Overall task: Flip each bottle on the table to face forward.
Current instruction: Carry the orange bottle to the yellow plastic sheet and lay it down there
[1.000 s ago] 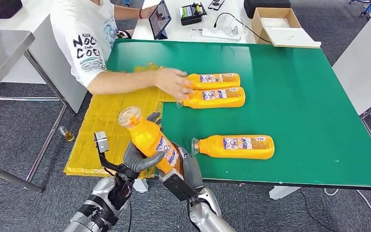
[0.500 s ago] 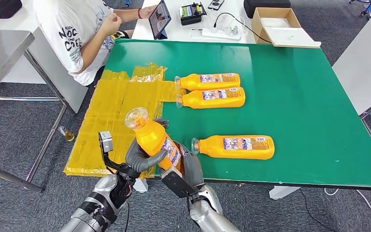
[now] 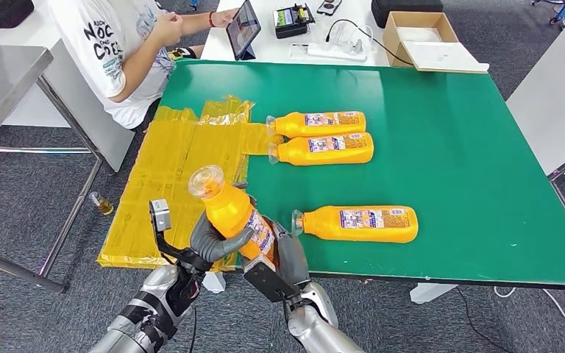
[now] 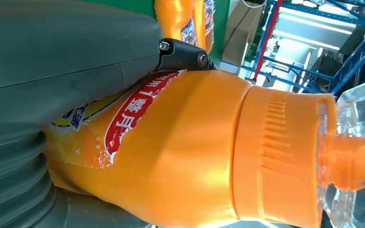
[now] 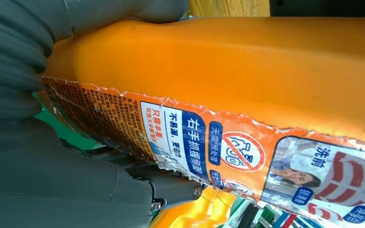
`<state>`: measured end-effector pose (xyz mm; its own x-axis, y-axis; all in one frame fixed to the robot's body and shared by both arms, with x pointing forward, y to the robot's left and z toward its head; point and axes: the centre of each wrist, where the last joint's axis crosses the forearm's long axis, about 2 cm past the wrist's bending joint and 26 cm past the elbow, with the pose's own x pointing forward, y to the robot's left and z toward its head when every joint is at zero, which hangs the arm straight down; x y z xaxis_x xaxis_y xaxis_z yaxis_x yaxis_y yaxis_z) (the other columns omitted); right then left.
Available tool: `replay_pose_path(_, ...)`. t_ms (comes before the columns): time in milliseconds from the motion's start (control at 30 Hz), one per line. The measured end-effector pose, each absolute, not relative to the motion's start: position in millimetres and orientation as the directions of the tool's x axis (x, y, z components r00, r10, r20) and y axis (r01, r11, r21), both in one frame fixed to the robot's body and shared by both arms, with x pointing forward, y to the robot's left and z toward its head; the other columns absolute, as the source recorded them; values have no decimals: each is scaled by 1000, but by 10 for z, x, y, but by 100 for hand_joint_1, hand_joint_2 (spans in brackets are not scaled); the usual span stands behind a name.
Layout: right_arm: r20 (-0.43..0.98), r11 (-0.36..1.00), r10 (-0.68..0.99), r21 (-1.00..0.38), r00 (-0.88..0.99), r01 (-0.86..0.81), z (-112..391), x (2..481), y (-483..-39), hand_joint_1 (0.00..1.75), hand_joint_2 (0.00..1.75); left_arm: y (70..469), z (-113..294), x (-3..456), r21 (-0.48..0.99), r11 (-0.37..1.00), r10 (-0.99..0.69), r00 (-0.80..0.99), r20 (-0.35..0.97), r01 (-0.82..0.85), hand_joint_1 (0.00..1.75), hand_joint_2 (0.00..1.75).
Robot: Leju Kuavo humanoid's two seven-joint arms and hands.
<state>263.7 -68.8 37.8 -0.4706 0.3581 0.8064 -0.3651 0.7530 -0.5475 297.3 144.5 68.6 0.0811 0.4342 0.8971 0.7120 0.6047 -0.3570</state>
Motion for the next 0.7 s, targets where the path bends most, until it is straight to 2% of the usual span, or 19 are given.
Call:
replay_pose_path(100, 804, 752, 361, -550, -472, -363, 379, 2640, -689, 31, 175, 1448, 684, 2973, -359, 604, 436, 82, 896, 711, 175, 175)
replay_pose_path(133, 803, 752, 364, -552, -473, -359, 380, 2642, -690, 2, 175, 1450, 684, 2975, -359, 607, 435, 81, 897, 709, 175, 175)
replay_pose_path(267, 798, 770, 378, -552, -469, -319, 387, 2648, -692, 0, 0, 1455, 685, 2993, -294, 689, 367, 31, 930, 662, 175, 175)
replay_pose_path(500, 842, 865, 297, -437, -451, -247, 517, 2747, -734, 0, 0, 1579, 889, 3167, -192, 893, 272, -149, 951, 408, 175, 175)
replay_pose_path(700, 840, 912, 225, -360, -494, -198, 748, 2837, -778, 0, 0, 1734, 1128, 3353, -143, 973, 195, -314, 929, 181, 175, 175)
